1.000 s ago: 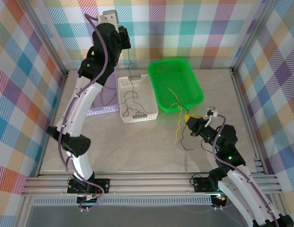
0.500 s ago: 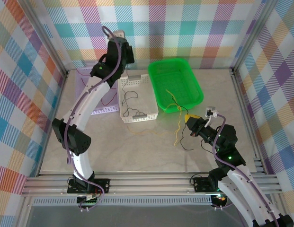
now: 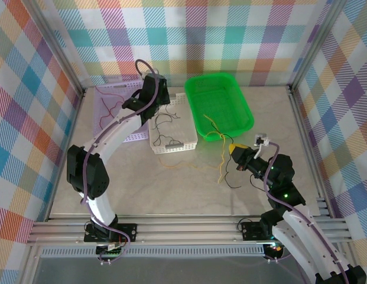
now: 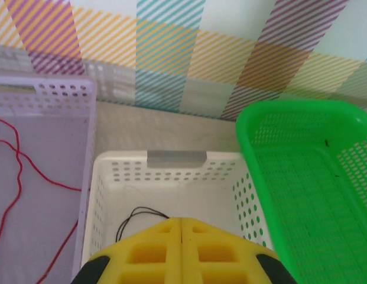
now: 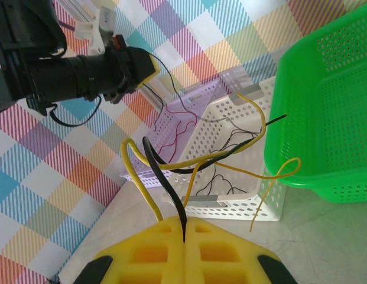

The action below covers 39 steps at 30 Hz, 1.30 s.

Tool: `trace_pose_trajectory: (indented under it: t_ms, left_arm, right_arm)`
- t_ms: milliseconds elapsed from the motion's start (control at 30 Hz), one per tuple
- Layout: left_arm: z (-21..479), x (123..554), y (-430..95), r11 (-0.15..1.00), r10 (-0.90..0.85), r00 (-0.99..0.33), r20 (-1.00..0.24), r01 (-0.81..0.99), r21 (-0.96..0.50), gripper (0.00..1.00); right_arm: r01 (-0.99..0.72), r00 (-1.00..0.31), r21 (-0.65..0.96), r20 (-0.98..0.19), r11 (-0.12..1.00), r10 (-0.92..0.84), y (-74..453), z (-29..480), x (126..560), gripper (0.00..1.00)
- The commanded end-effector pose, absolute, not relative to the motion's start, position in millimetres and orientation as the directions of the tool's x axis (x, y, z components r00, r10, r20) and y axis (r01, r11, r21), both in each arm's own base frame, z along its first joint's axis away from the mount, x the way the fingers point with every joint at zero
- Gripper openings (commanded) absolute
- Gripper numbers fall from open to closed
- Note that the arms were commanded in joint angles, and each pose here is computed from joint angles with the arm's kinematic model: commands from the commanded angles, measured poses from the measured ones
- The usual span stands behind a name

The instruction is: Untangle the cables

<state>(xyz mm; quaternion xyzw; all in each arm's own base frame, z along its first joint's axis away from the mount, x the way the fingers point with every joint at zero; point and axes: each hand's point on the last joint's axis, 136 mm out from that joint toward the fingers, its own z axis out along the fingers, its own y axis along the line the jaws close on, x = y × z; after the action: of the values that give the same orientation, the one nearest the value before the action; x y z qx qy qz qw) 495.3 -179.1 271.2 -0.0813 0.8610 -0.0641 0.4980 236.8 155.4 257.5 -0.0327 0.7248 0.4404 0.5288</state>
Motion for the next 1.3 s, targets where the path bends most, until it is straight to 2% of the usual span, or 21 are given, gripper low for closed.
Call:
trace_pose_trajectory:
  t_ms: [0,467,833,1267]
  left_arm:
    - [268.9,490.2,-184.2,0.964,-0.258,-0.487,-0.834,-0.069,-0.258,0.00]
    - [176.4,485.3,-214.1,0.981,-0.184,-0.645,-0.741,-0.077,-0.176,0.00]
    - [132.3,482.0,-231.0,0.995,-0.101,-0.721,-0.685,-0.077,-0.066,0.00]
    - [124.2,490.7,-227.1,0.995,-0.029,-0.759,-0.651,-0.081,0.051,0.16]
  right_arm:
    - [-0.540,-0.420,0.600,-0.800,0.590,0.428,157.1,266.7,235.5,0.00]
    - [-0.547,-0.427,0.602,-0.798,0.582,0.425,159.7,265.9,234.8,0.00]
    - [-0.549,-0.436,0.604,-0.796,0.577,0.419,162.4,264.2,235.2,0.00]
    - [-0.554,-0.435,0.601,-0.799,0.576,0.415,163.3,264.5,234.3,0.00]
